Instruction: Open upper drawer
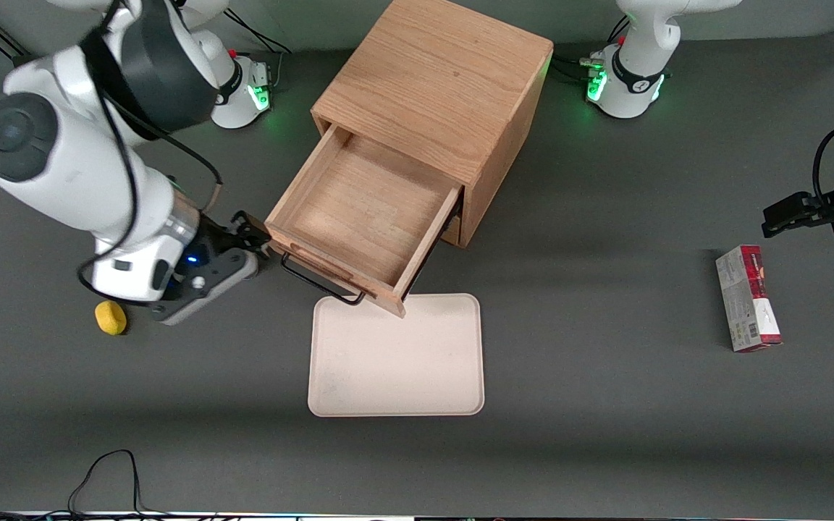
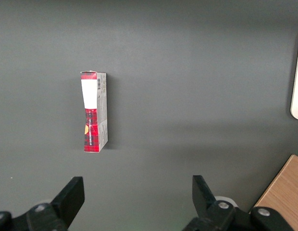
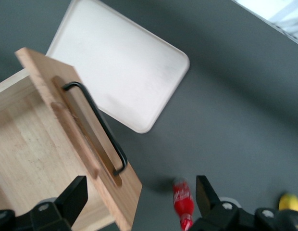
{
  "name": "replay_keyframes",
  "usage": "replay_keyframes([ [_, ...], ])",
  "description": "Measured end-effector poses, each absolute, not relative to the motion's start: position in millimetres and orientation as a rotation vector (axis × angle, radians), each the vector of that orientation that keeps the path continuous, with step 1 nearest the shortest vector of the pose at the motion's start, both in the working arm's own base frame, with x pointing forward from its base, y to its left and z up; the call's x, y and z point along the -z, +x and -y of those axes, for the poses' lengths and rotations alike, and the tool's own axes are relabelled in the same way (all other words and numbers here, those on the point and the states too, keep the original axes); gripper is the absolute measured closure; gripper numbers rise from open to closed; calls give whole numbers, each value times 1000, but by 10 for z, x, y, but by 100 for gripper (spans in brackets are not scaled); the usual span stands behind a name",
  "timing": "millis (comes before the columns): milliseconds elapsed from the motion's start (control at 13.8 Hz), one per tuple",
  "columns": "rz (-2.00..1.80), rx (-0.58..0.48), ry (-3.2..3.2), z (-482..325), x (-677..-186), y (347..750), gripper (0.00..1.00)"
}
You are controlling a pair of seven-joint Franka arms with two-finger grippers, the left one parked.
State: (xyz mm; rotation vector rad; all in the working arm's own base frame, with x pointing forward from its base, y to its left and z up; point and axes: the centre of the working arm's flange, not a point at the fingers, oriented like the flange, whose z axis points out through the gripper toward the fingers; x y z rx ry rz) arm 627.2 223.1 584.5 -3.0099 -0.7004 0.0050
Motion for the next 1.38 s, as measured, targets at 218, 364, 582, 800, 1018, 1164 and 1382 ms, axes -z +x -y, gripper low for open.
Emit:
replay_keyframes([
  [218, 358, -23, -3099, -1677, -6061, 6271, 0],
  [364, 236, 5, -3122, -1368, -6215, 6263, 0],
  [582, 105, 49, -3133, -935, -6360, 6265, 0],
  [800, -7, 102, -3103, -369, -6319, 6231, 0],
  [1018, -24, 102, -3129, -130, -6255, 6014, 0],
  [1164, -41, 124, -3127, -42, -6218, 5901, 0],
  [1382, -63, 133, -3124, 46, -6152, 5819, 0],
])
